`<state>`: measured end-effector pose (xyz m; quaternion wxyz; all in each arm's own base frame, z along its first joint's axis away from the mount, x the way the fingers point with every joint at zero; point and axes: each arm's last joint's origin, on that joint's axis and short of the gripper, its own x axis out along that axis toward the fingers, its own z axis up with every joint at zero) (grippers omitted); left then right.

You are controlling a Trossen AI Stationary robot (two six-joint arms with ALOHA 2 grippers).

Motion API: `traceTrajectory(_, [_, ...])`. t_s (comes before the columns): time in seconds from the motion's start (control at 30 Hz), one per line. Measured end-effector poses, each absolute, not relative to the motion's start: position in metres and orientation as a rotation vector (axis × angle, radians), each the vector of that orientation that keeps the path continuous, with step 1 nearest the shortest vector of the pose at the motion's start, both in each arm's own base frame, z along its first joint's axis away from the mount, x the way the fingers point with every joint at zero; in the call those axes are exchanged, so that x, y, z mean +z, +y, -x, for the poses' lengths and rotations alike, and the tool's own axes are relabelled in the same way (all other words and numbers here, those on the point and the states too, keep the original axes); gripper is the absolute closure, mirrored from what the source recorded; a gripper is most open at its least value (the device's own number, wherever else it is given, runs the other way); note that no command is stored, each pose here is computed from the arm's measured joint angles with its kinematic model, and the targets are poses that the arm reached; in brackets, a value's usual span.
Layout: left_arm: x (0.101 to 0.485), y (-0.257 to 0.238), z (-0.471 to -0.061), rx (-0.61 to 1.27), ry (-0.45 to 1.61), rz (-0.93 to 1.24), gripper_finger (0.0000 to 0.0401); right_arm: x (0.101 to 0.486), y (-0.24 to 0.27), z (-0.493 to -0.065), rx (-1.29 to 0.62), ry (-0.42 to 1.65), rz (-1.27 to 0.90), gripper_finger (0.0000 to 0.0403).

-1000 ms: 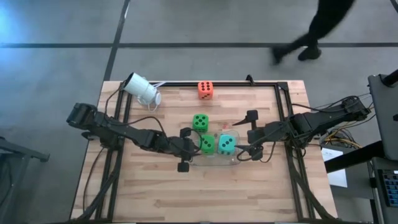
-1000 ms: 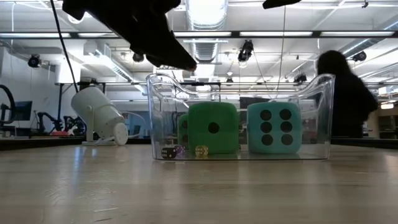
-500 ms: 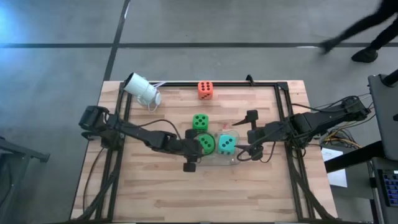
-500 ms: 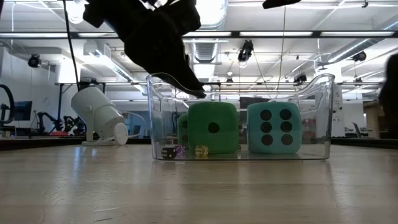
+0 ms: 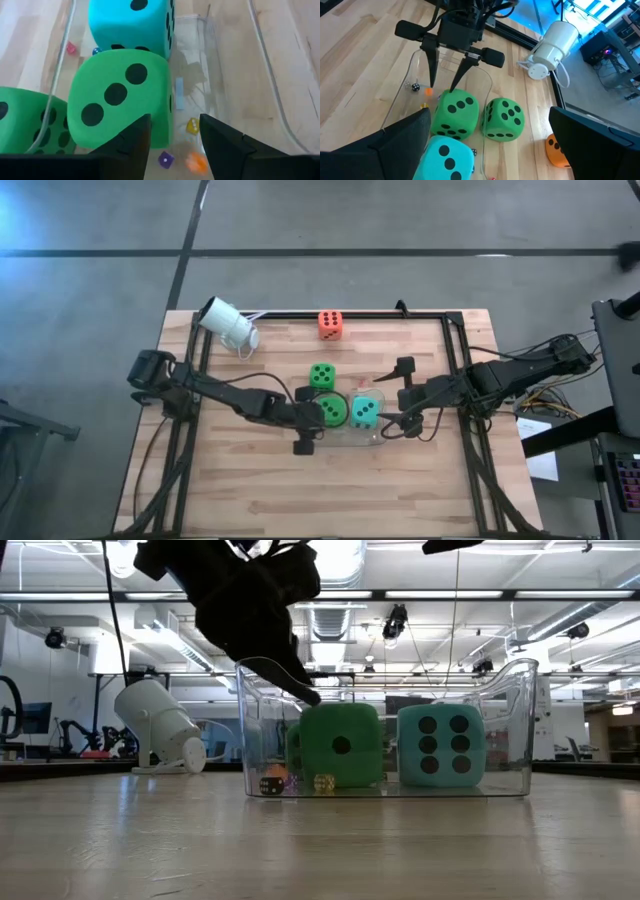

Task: Pick & Place Dice
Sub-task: Put the large orange die into the transparent bin

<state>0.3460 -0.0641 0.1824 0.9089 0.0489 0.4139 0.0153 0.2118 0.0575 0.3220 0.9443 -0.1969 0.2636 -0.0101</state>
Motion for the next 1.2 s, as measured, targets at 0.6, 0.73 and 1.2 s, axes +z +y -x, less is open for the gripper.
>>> traceTrajectory(0.6, [0.243, -0.053, -0.359, 0.008, 0.932, -0.204, 0.0233, 0.322, 0.058, -0.212, -0.02, 0.538, 0.402, 0.0003])
traceTrajectory(0.73, [0.25, -0.042, -0.359, 0.03, 0.964, -0.203, 0.0231, 0.322, 0.058, -0.212, -0.02, 0.538, 0.401, 0.0003])
traceTrajectory(1.2, [0.265, -0.011, -0.337, 0.111, 1.063, -0.158, 0.0231, 0.322, 0.057, -0.212, -0.071, 0.533, 0.326, 0.0003])
